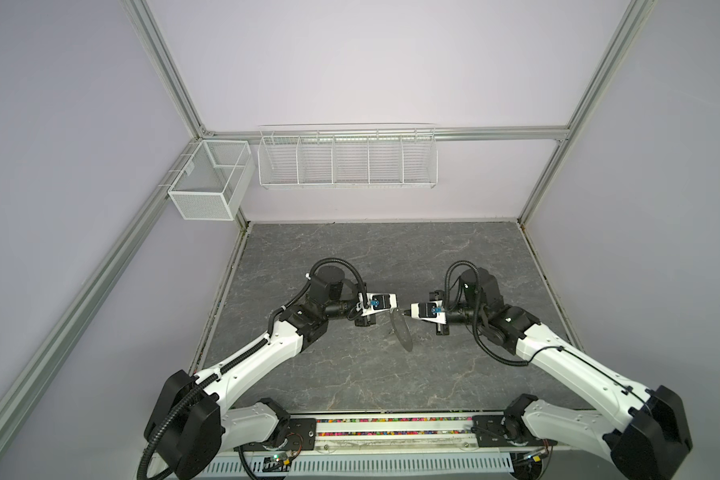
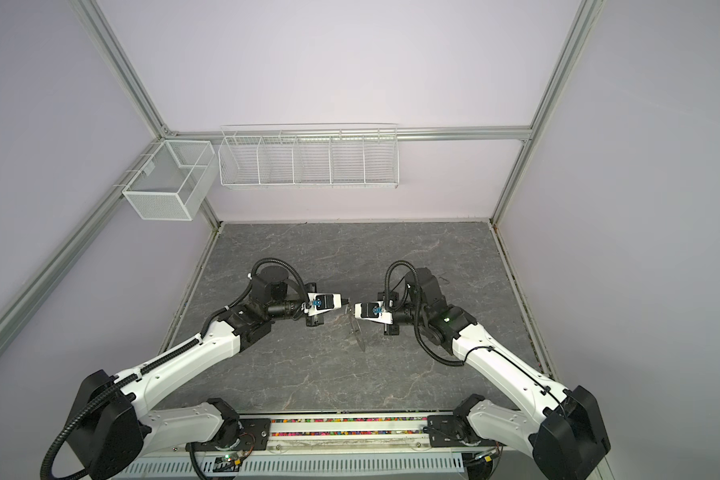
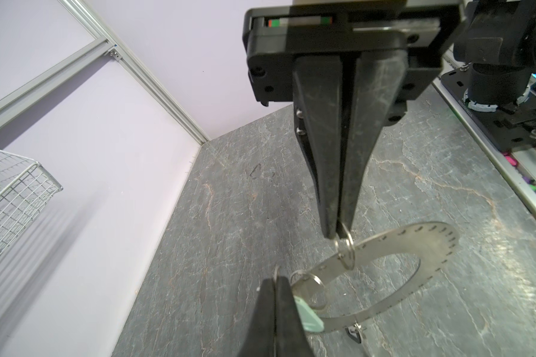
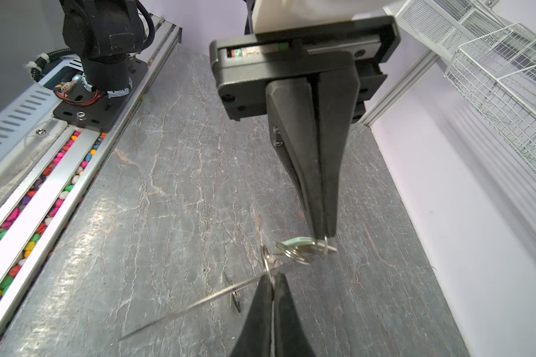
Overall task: Attach keys to a key ring
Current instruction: Insert the key into the keyring.
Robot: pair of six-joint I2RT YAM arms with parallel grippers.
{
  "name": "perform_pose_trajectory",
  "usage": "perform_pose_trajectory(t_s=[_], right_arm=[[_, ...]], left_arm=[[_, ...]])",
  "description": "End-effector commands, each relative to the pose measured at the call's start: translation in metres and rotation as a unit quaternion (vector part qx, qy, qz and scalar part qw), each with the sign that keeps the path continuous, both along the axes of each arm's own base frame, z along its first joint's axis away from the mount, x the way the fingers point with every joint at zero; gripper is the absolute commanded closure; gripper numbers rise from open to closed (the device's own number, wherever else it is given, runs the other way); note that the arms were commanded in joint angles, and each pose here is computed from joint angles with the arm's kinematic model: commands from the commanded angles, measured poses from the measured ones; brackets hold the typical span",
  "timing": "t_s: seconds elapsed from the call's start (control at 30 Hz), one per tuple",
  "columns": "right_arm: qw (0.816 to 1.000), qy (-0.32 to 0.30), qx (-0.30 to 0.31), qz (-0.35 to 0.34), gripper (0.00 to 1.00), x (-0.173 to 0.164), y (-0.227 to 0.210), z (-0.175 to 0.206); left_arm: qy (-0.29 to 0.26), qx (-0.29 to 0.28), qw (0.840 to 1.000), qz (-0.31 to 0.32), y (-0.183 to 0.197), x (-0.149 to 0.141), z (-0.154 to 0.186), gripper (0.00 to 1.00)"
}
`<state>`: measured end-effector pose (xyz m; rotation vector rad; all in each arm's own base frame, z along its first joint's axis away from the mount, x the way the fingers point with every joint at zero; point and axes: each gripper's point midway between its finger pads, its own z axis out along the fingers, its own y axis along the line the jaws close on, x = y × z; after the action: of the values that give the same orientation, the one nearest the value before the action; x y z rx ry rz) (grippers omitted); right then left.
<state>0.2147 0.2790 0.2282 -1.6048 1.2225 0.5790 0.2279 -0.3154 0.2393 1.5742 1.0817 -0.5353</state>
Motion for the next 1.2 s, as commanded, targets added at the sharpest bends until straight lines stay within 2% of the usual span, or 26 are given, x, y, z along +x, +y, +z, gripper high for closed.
perform_pose_trajectory(t_s=[0.0, 0.27, 0.73, 1.17], right_arm=[[0.999, 0.004, 0.027, 0.017, 0.93, -0.003, 0.002, 0.016], [0.998, 0.043, 0.029, 0.039, 0.93, -0.005, 0.000, 0.015], [0.997, 0.059, 0.025, 0.047, 0.93, -0.007, -0.002, 0.010], [0.996, 0.072, 0.029, 0.043, 0.93, -0.005, -0.002, 0.010]], left_arm=[[-0.037, -0.005, 0.999, -0.026, -0.003, -0.010, 0.019, 1.00], [-0.055, 0.002, 0.998, -0.039, -0.006, -0.021, 0.022, 1.00], [-0.079, 0.012, 0.996, -0.041, -0.012, -0.024, 0.025, 1.00], [-0.078, 0.011, 0.994, -0.072, -0.013, -0.039, 0.028, 1.00]])
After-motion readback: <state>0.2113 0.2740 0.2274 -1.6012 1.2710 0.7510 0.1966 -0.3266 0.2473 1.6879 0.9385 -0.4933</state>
